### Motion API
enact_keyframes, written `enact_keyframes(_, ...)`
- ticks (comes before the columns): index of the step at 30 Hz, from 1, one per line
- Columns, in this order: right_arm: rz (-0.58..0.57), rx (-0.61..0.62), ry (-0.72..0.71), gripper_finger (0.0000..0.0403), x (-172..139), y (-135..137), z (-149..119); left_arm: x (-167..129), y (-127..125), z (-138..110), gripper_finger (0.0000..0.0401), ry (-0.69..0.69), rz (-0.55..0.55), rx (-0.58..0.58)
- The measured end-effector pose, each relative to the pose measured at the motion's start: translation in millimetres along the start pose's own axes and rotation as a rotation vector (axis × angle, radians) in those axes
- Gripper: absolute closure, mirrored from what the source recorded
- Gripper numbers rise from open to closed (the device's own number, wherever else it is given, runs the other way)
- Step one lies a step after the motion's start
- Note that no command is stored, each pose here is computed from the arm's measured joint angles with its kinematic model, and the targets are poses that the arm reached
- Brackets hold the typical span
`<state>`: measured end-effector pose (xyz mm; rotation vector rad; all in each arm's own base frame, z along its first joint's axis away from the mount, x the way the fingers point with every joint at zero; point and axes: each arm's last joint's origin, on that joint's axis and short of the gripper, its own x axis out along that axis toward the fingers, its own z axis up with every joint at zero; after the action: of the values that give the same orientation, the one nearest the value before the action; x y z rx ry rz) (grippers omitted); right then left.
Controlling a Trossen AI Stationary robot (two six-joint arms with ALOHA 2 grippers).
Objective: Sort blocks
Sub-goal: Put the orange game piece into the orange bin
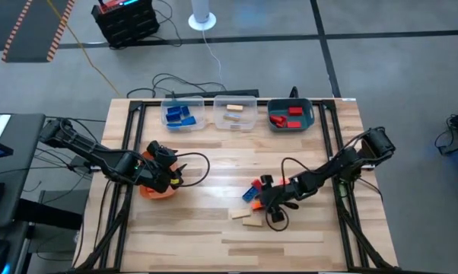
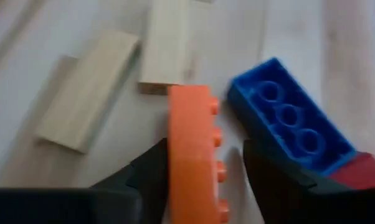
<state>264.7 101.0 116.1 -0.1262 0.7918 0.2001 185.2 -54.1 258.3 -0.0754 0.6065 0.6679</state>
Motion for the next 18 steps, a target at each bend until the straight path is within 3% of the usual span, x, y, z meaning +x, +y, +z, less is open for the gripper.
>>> enact_keyframes(6,-0.022,-0.026,-0.003,0.0286,1,-7,1,0,0,0,0.0116,0.0,0.0,0.0)
enact_keyframes(12,-0.045,-0.026,0.016,0.0288,-6,-17,5,0,0,0,0.0116,0.014,-0.015,-0.002)
enact_keyframes(18,-0.1,-0.05,-0.1,0.0281,-56,-39,45,0,0,-1,0.0116,0.025,-0.022,0.002)
